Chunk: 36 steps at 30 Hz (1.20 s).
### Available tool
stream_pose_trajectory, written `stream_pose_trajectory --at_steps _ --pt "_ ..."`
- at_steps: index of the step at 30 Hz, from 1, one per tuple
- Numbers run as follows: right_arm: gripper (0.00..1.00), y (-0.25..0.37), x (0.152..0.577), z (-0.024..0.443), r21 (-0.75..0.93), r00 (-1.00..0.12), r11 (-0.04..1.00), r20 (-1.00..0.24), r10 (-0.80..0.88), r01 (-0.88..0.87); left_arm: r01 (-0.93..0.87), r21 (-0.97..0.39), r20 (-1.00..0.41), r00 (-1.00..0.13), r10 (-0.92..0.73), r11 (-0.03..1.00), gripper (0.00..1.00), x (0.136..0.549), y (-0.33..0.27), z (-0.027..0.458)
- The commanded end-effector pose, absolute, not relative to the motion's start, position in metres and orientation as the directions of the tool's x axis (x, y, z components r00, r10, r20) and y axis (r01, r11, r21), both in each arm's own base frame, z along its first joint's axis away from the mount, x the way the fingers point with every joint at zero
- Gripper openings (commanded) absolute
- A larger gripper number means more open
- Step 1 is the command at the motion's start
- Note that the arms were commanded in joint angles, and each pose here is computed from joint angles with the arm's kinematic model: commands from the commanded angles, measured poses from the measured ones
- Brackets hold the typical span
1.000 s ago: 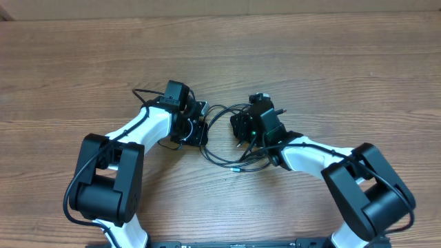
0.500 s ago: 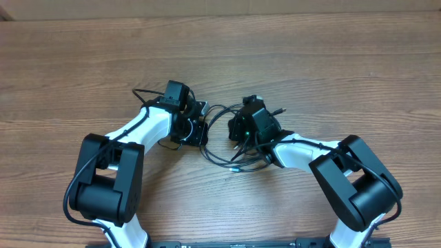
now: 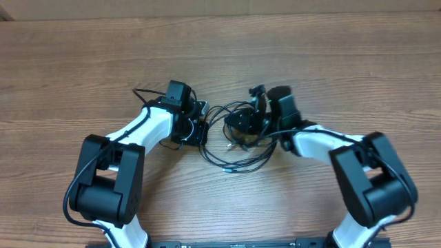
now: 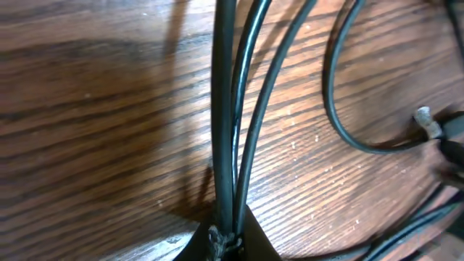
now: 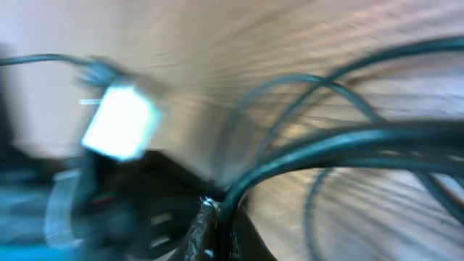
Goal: Untangle cables
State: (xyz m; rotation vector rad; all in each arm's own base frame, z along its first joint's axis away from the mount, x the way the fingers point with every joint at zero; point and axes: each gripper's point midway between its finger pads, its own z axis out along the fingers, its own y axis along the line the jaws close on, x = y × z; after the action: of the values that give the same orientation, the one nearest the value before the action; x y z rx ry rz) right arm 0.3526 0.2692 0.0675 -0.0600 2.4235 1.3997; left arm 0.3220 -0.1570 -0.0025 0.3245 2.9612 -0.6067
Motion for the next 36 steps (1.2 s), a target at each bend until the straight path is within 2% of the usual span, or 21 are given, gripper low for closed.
stream_pose_trajectory --at_steps 1,5,8,14,17,22,25,28,34,36 --pt "0.04 0.275 0.333 0.138 0.879 -0.921 0.311 -0.388 0.032 -0.36 0.113 -0.154 -0.08 -0.992 0.101 0.982 0.07 0.319 -0.115 -0.029" --pt "0.04 0.265 0.329 0.181 0.861 -0.884 0.255 -0.465 0.043 -0.44 0.005 -0.005 -0.08 -0.997 0.004 1.0 0.08 0.32 -0.087 -0.031" --pt "0.04 0.254 0.33 0.207 0.837 -0.852 0.252 -0.518 0.077 -0.486 -0.07 0.079 -0.087 -0.994 -0.063 0.994 0.09 0.32 -0.067 -0.031" --pt "0.04 0.229 0.334 0.224 0.836 -0.844 0.283 -0.52 0.133 -0.47 -0.189 0.123 -0.072 -0.981 -0.181 0.974 0.1 0.317 -0.037 -0.03" --pt "0.04 0.215 0.34 0.209 0.859 -0.872 0.332 -0.46 0.165 -0.39 -0.275 0.124 -0.055 -0.961 -0.271 0.953 0.11 0.313 -0.017 -0.03" --pt "0.04 0.19 0.347 0.157 0.823 -0.902 0.533 -0.366 0.232 -0.197 -0.386 0.041 -0.009 -0.922 -0.386 0.921 0.11 0.31 0.0 -0.032" --pt "0.04 0.163 0.346 0.117 0.723 -0.904 0.69 -0.308 0.298 -0.018 -0.434 -0.025 0.021 -0.901 -0.434 0.901 0.11 0.31 0.005 -0.032" --pt "0.04 0.134 0.339 0.086 0.596 -0.895 0.793 -0.275 0.351 0.128 -0.422 -0.111 0.048 -0.906 -0.42 0.9 0.13 0.312 -0.001 -0.031" --pt "0.04 0.107 0.322 0.059 0.461 -0.891 0.855 -0.247 0.38 0.237 -0.298 -0.265 0.045 -0.954 -0.297 0.917 0.24 0.32 -0.029 -0.026" --pt "0.04 0.106 0.321 0.057 0.455 -0.893 0.857 -0.242 0.381 0.242 -0.287 -0.268 0.043 -0.957 -0.286 0.92 0.27 0.32 -0.033 -0.026"
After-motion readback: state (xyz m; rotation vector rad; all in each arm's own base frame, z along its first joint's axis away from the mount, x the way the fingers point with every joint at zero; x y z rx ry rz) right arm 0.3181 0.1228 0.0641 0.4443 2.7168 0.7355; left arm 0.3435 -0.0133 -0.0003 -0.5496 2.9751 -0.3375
